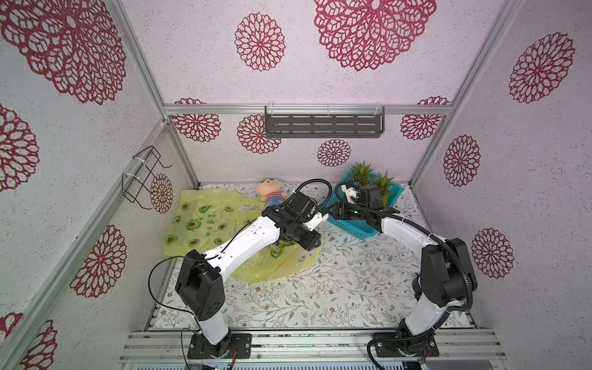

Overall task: Place the pineapple into a plastic bag & tie a knot
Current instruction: Adjust the plastic bag at the center of the board.

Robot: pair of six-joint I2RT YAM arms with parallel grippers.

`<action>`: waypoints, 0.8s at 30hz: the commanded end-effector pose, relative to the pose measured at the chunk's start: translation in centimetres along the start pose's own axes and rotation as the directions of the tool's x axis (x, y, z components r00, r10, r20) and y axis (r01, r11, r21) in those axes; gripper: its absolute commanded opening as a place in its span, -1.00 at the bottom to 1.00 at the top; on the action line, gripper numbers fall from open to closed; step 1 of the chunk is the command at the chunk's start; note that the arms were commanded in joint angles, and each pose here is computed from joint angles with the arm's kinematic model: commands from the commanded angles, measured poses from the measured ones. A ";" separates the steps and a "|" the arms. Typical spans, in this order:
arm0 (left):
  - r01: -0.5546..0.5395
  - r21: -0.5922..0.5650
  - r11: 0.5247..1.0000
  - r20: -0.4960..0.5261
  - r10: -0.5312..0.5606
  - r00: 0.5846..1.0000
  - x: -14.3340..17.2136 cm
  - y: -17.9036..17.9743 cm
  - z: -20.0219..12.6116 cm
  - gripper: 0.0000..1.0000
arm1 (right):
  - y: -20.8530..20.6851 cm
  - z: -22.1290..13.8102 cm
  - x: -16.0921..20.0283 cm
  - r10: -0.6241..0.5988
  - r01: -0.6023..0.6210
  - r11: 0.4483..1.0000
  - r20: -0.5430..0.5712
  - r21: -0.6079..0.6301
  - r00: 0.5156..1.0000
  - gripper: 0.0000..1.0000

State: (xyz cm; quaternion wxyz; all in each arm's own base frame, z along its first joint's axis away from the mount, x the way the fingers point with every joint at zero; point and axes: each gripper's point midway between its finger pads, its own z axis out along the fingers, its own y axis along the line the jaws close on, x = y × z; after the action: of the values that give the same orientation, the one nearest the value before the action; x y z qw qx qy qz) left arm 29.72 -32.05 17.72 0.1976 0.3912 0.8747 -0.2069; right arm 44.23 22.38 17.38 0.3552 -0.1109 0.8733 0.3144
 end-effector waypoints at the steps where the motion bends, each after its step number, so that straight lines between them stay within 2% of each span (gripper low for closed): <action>1: -0.019 0.025 0.999 -0.031 0.020 0.999 0.8 0.0 0.7 -0.39 | 1.7 -0.2 -1.0 -0.070 0.070 0.996 0.002 -0.062 0.998 0.33; 4: -0.011 -0.002 1.000 -0.036 0.011 0.999 1.1 0.6 0.0 -0.91 | 2.1 0.2 -0.6 -0.101 0.099 0.992 -0.019 -0.080 0.995 0.27; 5: -0.005 -0.009 1.000 -0.034 0.005 0.999 1.2 0.9 -0.2 -1.00 | 2.3 0.3 -0.5 -0.113 0.110 0.990 -0.024 -0.088 0.993 0.23; 11: 0.016 -0.031 0.999 0.022 -0.015 1.000 2.3 1.3 -2.7 -1.00 | 3.7 1.7 0.1 -0.291 0.283 0.951 -0.057 -0.123 0.955 -0.14; 16: 0.051 -0.050 0.997 0.032 -0.049 0.998 3.2 1.6 -3.2 -1.00 | 3.0 3.6 0.3 -0.440 0.433 0.897 -0.090 -0.085 0.894 -0.13; 24: 0.057 -0.053 0.997 0.040 -0.055 0.998 3.1 1.7 -3.5 -1.00 | 1.5 6.0 0.8 -0.557 0.550 0.830 -0.166 -0.091 0.814 -0.07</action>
State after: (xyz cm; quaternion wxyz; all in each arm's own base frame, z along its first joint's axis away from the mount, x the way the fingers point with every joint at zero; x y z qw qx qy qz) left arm 28.03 -27.58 18.25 0.2066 0.3610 0.8880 -0.1961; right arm 45.87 27.79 13.88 0.3427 -0.3562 0.8369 0.2351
